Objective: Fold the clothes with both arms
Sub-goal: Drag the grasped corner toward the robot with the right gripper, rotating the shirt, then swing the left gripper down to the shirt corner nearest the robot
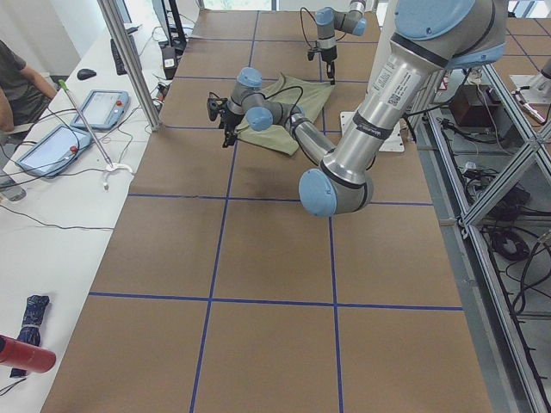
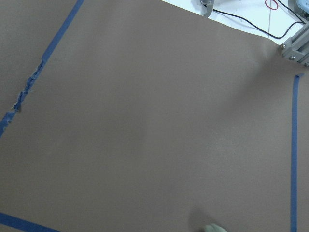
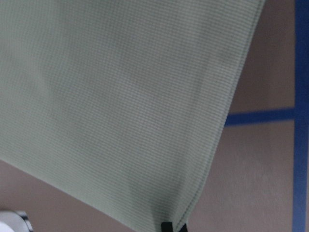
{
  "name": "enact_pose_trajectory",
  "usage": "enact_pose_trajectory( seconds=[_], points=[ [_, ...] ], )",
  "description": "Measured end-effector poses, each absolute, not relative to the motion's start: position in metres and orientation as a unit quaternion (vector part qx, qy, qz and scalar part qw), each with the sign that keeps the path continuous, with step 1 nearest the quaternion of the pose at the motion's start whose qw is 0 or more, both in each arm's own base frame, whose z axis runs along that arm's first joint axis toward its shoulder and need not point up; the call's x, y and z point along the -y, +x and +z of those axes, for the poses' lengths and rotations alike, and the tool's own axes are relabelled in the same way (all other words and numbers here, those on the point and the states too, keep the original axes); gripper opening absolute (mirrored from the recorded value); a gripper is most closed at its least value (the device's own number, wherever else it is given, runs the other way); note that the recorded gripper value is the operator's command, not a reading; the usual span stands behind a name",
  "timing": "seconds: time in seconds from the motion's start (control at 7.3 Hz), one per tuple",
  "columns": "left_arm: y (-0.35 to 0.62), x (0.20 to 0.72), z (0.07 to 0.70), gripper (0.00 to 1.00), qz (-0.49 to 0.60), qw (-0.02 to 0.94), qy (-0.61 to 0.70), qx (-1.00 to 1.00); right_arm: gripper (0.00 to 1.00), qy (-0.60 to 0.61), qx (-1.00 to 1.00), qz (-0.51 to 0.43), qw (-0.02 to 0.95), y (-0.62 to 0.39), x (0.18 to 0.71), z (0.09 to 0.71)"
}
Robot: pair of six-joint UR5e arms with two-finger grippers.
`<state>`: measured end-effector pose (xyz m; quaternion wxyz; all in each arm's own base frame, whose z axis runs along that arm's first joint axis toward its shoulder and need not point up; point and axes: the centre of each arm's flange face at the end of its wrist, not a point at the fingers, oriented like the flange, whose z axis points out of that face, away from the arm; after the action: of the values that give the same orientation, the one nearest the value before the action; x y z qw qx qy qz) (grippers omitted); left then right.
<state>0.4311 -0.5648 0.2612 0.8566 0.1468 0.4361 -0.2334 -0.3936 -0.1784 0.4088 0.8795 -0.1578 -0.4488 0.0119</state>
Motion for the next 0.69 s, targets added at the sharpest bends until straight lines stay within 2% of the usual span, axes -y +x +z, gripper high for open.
enact_pose_trajectory(
  seconds=[0.14,0.27,0.55,0.69],
  points=[
    [0.430,0.564,0.261,0.99,-0.235,0.856,0.150,-0.435,0.81,-0.177,0.439,-0.012,0.881,-0.395,0.150,0.411],
    [0.431,0.563,0.261,0.99,-0.235,0.856,0.152,-0.435,1.00,-0.190,0.432,-0.029,0.881,-0.396,0.130,0.412],
    [0.436,0.555,0.255,1.00,-0.227,0.855,0.152,-0.441,1.00,-0.195,0.443,-0.033,0.874,-0.388,0.122,0.396],
    [0.444,0.540,0.248,1.00,-0.213,0.854,0.146,-0.451,1.00,-0.184,0.458,-0.017,0.870,-0.379,0.139,0.384]
  ],
)
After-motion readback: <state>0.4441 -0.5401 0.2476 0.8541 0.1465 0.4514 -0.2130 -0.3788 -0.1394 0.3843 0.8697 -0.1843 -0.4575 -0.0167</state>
